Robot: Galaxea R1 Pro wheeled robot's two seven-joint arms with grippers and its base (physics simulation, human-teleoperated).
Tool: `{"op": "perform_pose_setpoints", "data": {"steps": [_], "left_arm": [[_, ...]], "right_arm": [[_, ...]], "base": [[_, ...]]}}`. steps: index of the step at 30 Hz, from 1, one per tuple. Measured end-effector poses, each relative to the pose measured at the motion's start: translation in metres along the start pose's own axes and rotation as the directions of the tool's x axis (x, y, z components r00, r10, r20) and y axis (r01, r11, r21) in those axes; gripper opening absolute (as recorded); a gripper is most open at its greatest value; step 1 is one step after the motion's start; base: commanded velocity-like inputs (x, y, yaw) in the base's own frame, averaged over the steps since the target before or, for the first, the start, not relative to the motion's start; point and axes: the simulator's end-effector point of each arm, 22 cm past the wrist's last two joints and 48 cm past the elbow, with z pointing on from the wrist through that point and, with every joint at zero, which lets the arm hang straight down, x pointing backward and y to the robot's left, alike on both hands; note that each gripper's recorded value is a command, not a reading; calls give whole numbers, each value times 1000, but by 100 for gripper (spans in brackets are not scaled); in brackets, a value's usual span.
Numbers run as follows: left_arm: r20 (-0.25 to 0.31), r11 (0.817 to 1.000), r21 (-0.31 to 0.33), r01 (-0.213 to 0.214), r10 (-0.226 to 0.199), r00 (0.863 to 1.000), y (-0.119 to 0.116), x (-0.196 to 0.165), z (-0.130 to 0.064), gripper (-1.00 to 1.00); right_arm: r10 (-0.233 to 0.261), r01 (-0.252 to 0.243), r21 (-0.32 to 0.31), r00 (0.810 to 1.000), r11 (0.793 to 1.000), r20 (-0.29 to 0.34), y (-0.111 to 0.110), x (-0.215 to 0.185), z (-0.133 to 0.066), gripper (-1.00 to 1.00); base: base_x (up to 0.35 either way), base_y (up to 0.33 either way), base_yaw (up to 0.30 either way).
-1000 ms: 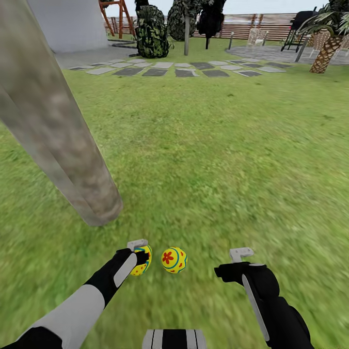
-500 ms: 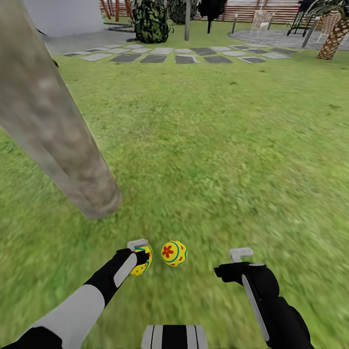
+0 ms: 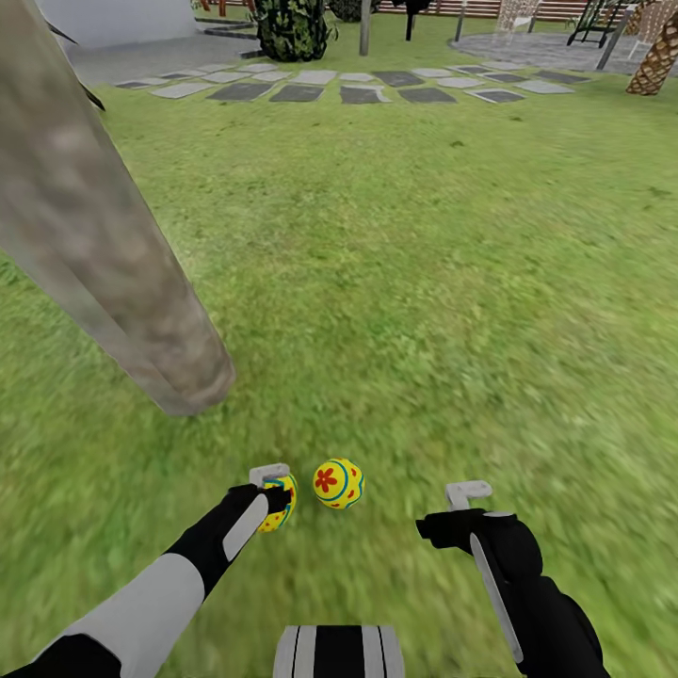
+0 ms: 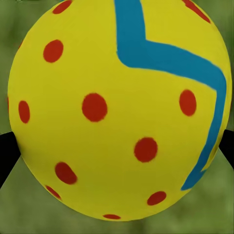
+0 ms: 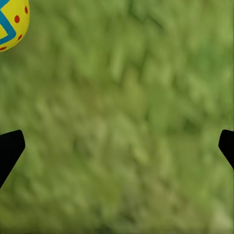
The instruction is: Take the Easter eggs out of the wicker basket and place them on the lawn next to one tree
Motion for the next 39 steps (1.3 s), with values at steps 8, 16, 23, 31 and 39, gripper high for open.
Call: {"op": "perform_pose_setpoints", "data": {"steps": [8, 16, 23, 31, 39], "left_arm": [[3, 1000, 0, -8, 8, 1000, -1, 0, 0, -100], [5, 1000, -1, -9, 9, 1000, -1, -1, 0, 100], [5, 1000, -1, -9, 9, 1000, 0, -1, 0, 100], [4, 1000, -1, -9, 9, 1000, -1, -1, 0, 100], [4, 1000, 0, -9, 9, 1000, -1, 0, 0, 100]], "right_arm": [[0, 0, 0, 1000, 1000, 0, 0, 0, 0, 100], [0, 0, 0, 1000, 1000, 0, 0, 0, 0, 100], [0, 0, 0, 1000, 1000, 0, 0, 0, 0, 100], [0, 0, 0, 1000, 1000, 0, 0, 0, 0, 100], [0, 0, 0, 1000, 1000, 0, 0, 0, 0, 100]], "base": [[0, 0, 0], [0, 0, 0], [0, 0, 0], [0, 0, 0], [0, 0, 0]]}}
